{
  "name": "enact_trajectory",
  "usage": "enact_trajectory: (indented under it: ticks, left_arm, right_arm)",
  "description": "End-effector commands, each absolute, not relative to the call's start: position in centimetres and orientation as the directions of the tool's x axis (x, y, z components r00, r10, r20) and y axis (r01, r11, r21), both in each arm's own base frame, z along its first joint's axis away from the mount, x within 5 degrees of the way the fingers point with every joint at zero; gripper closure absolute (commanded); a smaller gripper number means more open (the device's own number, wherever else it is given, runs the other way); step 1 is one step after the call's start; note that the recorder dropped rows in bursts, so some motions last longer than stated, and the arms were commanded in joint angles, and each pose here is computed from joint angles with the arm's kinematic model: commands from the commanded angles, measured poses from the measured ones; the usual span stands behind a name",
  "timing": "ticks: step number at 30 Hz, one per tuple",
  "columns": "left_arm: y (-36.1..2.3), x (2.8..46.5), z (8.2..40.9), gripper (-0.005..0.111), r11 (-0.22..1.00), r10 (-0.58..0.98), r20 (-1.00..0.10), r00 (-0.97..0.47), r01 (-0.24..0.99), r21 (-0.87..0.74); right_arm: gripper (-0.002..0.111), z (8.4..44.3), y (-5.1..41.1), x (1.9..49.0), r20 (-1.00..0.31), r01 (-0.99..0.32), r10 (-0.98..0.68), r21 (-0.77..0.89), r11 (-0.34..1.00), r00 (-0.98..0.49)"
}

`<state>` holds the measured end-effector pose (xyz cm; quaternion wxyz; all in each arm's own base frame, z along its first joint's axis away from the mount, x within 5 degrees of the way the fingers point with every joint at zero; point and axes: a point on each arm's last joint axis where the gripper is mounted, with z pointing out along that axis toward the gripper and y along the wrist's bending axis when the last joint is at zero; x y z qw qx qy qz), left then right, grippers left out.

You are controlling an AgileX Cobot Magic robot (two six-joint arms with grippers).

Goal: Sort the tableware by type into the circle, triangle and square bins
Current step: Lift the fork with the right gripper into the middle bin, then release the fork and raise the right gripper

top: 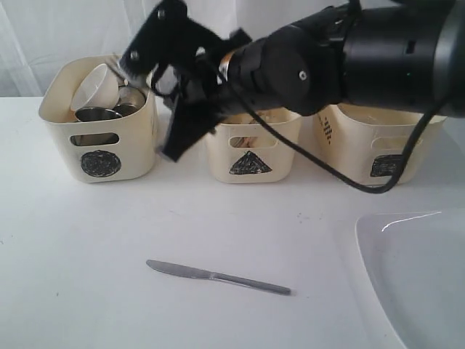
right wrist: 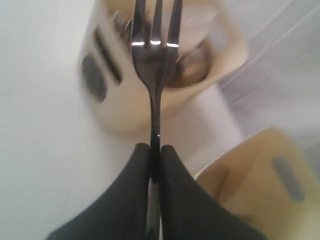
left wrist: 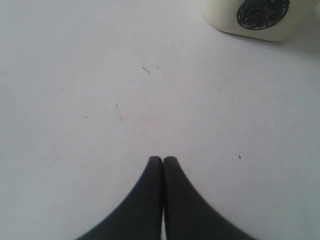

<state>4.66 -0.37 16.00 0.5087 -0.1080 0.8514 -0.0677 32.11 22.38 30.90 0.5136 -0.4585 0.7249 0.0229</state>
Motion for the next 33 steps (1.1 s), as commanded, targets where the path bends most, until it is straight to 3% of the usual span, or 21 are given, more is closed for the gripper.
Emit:
enact_trajectory:
  ticks: [1, 8, 11, 21, 28, 33]
  left_arm:
    - [-0.5, 4.4, 15.3, 0.107, 0.964, -0.265, -0.821, -0.506, -0.124, -0.234]
    - [-0.5, 4.4, 15.3, 0.107, 0.964, -0.265, -0.821, -0.506, -0.124, -0.234]
    - [-0.5, 4.4, 15.3, 0.107, 0.964, -0.265, -0.821, -0.506, -0.124, -0.234]
    - [-0.5, 4.4, 15.3, 0.107, 0.964, -0.265, -0.821, -0.506, -0.124, -0.234]
    - [-0.5, 4.4, 15.3, 0.107, 0.964, -0.265, -0.821, -0.506, -0.124, -0.234]
    - [-0.5, 4.4, 15.3, 0.107, 0.964, -0.265, -0.821, -0.506, -0.124, -0.234]
  right_arm:
    - [0.108, 33.9, 21.3, 33.5, -0.87, -0.548, -0.481, -0.456, 0.701, 0.109]
    - [0.108, 32.1, 17.4, 38.4, -0.875, -0.366, -0.448, -0.483, 0.795, 0.183]
    - [0.108, 30.2, 15.3, 40.5, -0.9, -0.307, -0.418, -0.435, 0.846, 0.124]
    - [0.108, 23.5, 13.9, 43.7, -0.9, -0.299, -0.435, -0.414, 0.86, -0.006]
    - [0.108, 23.4, 14.0, 43.7, -0.903, -0.292, -0.429, -0.411, 0.864, 0.005]
    - [0.108, 26.3, 13.7, 42.7, -0.945, -0.295, -0.326, -0.305, 0.905, -0.023]
